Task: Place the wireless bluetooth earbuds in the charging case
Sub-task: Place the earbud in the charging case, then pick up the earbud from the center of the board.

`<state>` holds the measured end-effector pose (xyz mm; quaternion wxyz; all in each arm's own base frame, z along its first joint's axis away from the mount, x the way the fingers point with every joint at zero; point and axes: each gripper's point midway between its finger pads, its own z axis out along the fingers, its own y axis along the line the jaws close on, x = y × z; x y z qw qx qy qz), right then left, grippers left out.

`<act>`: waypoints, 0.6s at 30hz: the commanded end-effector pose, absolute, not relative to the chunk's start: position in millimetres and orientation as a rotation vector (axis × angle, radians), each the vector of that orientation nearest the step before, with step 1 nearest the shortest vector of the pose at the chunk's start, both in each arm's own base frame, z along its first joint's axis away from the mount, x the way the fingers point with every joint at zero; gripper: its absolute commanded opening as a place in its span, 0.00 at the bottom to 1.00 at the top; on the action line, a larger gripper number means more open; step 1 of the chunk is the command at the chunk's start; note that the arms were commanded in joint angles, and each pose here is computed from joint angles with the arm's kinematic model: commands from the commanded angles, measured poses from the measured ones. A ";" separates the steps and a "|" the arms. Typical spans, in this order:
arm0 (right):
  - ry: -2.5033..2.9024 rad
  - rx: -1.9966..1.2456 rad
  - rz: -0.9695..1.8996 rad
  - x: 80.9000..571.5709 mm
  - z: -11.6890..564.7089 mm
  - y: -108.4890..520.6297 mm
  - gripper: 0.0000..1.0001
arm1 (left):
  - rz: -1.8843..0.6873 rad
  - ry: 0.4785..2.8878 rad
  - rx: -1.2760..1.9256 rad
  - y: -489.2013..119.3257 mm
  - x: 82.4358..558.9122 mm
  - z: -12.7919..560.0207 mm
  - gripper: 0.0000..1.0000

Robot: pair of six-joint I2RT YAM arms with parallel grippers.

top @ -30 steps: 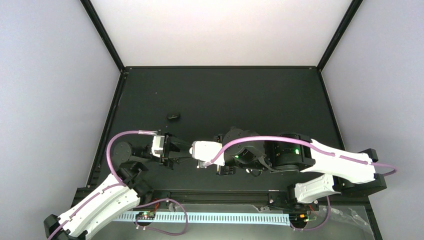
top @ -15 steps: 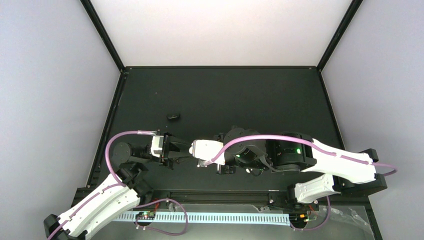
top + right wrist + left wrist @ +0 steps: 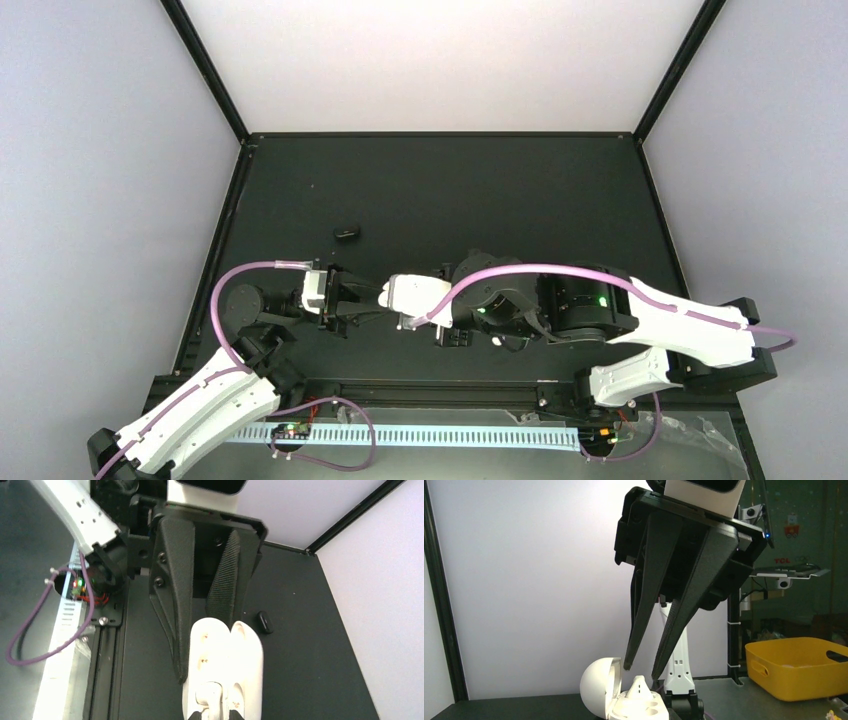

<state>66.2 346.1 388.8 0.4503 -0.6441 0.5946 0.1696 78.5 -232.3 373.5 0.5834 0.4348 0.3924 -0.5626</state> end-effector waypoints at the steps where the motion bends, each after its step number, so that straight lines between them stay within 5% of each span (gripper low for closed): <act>1: 1.426 -1.380 0.553 68.6 447.5 327.0 0.17 | -1.294 0.879 0.997 -229.6 77.2 382.6 0.01; 9: 1.508 -0.697 0.700 139.0 485.9 249.8 0.41 | -1.349 0.880 0.951 -228.1 78.0 385.3 0.02; 18: 2.022 -0.376 0.740 200.2 298.8 214.6 0.46 | -1.424 0.880 0.870 -221.9 76.9 386.0 0.02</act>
